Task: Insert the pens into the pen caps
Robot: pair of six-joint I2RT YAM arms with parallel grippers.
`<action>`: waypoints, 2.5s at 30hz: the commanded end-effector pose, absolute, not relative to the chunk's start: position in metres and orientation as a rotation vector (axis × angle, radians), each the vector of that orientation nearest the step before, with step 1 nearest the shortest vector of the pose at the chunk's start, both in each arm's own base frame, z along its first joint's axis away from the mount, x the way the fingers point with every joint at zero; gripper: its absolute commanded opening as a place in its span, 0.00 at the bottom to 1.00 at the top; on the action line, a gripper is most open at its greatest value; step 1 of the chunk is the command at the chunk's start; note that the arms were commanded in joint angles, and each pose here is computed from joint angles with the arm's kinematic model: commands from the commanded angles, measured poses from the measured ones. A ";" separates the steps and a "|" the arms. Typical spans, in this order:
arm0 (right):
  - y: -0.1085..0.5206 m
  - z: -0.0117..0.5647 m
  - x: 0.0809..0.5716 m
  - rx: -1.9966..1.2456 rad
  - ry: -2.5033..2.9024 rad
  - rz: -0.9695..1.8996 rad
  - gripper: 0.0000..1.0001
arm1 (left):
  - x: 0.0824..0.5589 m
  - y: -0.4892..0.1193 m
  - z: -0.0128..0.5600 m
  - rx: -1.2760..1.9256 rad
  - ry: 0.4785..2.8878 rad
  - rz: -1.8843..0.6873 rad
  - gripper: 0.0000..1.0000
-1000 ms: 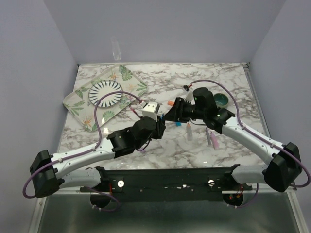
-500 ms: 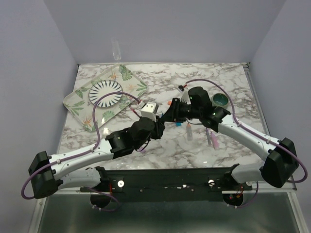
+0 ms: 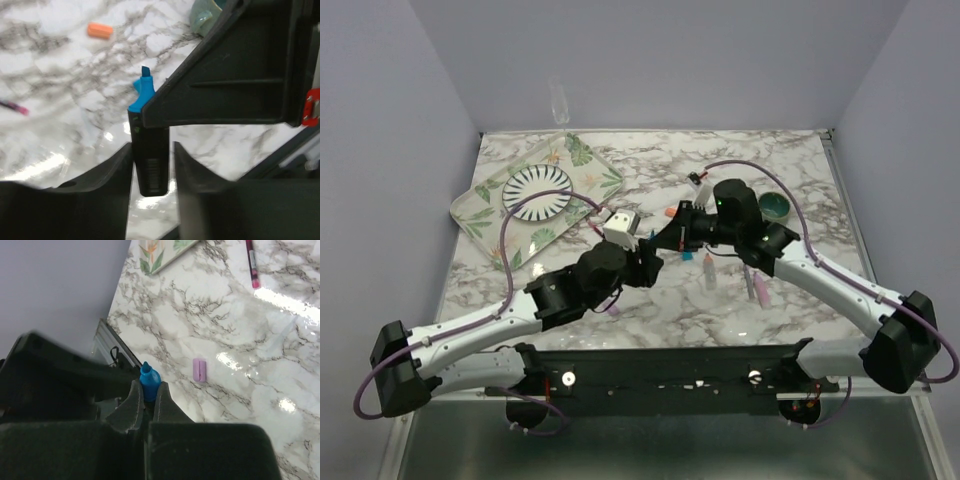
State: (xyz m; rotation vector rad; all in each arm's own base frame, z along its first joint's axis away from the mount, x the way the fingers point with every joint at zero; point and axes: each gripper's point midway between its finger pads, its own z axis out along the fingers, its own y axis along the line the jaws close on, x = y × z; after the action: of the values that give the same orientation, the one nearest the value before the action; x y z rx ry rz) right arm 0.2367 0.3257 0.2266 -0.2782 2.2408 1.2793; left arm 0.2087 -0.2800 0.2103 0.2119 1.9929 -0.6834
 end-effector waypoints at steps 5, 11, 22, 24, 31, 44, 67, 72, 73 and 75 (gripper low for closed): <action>0.306 0.324 0.236 -0.489 1.821 1.262 0.01 | 0.183 -0.287 0.264 0.412 1.876 -1.017 0.99; 0.288 0.369 0.221 -0.581 1.591 1.400 0.01 | 0.168 -0.274 0.320 0.471 1.755 -1.328 0.97; 0.292 0.401 0.179 -0.729 1.368 1.644 0.01 | 0.117 -0.293 0.384 0.665 1.487 -1.817 0.60; 0.293 0.398 0.177 -0.735 1.371 1.664 0.01 | 0.119 -0.295 0.381 0.665 1.499 -1.813 0.50; 0.294 0.391 0.178 -0.730 1.397 1.667 0.01 | 0.121 -0.299 0.369 0.687 1.537 -1.824 0.39; 0.300 0.380 0.181 -0.729 1.447 1.680 0.01 | 0.128 -0.302 0.359 0.666 1.579 -1.794 0.41; 0.261 0.347 0.229 -0.326 1.785 1.237 0.80 | 0.184 -0.258 0.274 0.494 1.787 -1.281 0.00; 0.236 0.267 0.271 -0.135 2.067 0.898 0.80 | 0.211 -0.222 0.261 0.407 1.859 -0.949 0.00; 0.224 0.244 0.281 -0.051 2.141 0.783 0.77 | 0.218 -0.208 0.260 0.361 1.886 -0.847 0.00; 0.220 0.203 0.296 0.059 2.276 0.667 0.73 | 0.224 -0.195 0.263 0.347 1.890 -0.751 0.00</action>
State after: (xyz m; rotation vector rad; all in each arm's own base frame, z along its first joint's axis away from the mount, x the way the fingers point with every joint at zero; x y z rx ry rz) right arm 0.2549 0.2578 0.3192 -0.2373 1.8773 1.1271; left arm 0.1964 -0.2419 0.2681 0.4237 1.8409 -1.1322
